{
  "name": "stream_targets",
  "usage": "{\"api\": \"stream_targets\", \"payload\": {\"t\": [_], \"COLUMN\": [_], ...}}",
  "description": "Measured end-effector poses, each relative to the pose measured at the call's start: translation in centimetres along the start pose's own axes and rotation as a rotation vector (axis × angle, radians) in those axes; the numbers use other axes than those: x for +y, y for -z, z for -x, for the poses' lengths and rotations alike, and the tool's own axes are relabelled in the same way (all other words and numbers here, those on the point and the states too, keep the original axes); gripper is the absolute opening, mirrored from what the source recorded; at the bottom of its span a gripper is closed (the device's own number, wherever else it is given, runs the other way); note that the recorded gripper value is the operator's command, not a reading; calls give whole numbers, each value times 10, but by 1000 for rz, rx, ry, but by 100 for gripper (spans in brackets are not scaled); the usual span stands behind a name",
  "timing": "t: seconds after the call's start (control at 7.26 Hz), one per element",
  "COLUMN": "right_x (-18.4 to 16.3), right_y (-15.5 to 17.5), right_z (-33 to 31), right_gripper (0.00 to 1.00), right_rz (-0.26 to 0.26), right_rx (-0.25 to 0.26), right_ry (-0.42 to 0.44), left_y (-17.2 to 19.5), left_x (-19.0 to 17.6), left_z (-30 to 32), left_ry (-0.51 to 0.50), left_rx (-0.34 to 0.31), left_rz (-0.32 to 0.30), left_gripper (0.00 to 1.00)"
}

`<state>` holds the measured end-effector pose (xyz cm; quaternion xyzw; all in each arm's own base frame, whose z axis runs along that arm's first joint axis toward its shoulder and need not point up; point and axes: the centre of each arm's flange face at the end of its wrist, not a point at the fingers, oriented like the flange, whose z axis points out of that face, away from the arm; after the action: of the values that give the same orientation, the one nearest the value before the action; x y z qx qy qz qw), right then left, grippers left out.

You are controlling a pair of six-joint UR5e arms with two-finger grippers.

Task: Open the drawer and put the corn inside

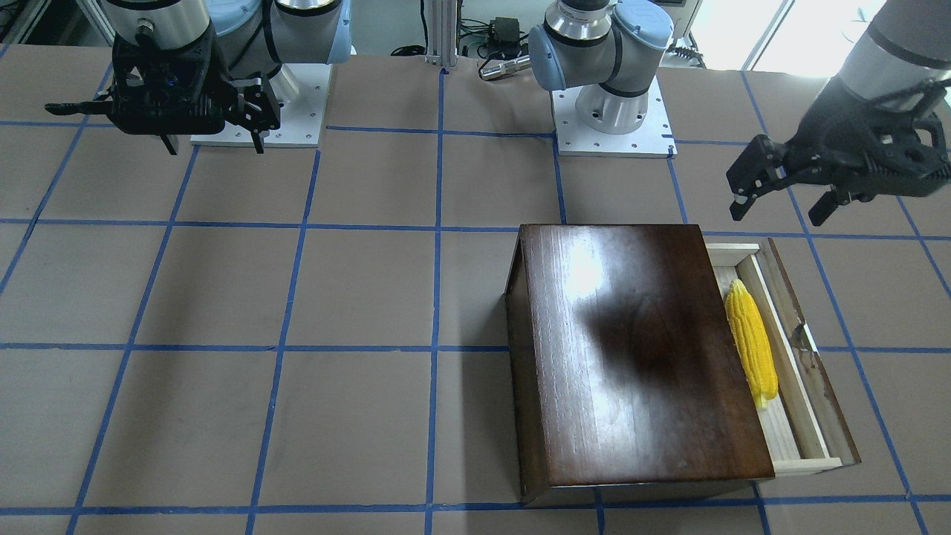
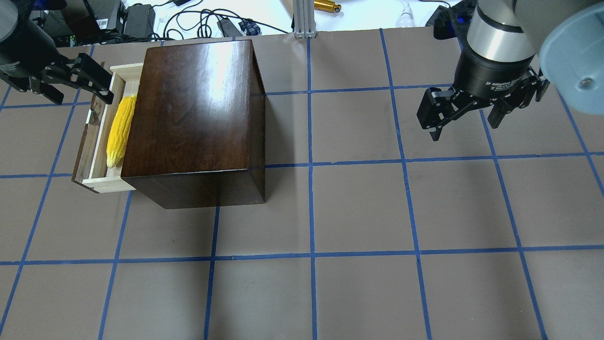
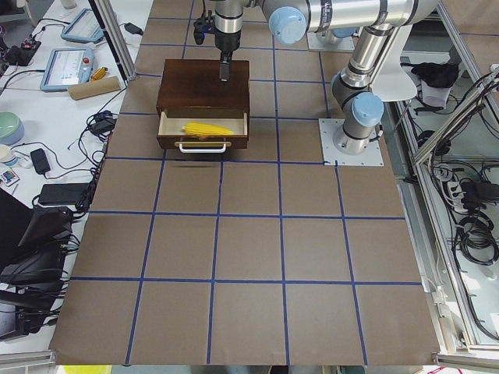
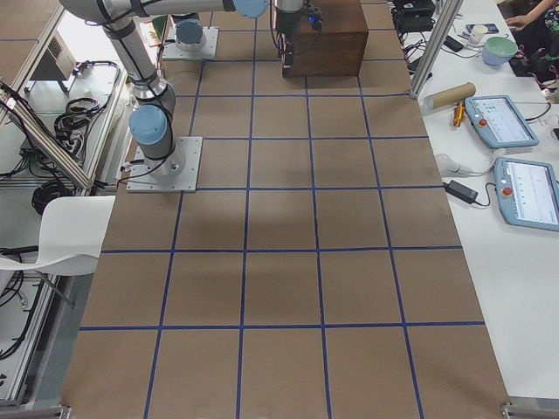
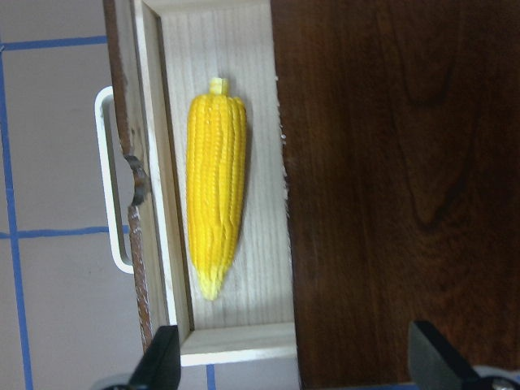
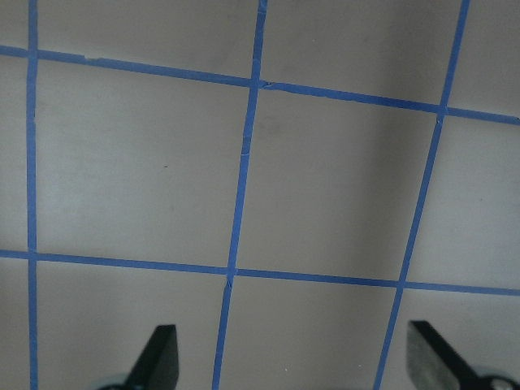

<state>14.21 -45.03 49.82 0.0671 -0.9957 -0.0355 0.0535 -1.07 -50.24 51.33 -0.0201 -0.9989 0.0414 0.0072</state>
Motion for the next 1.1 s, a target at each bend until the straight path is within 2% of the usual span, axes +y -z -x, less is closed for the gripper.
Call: {"api": "stream_targets", "payload": {"t": [0.28,0.55,1.1], "right_x": [0,0,0], "right_y": [0,0,0], "right_z": [0,0,0], "right_gripper": [100,100,100], "right_rz": [0,0,0], "right_rx": [0,0,0], "right_ry": [-1,0,-1], "left_y": [-8,-20,-20], "left_x": [-1,-4,-2], "left_z": [-49,-101,-117], "left_ry": [55,66,57], "left_rx": [6,8,7], "left_rz": [29,50,53], "left_gripper": [100,100,100]}}
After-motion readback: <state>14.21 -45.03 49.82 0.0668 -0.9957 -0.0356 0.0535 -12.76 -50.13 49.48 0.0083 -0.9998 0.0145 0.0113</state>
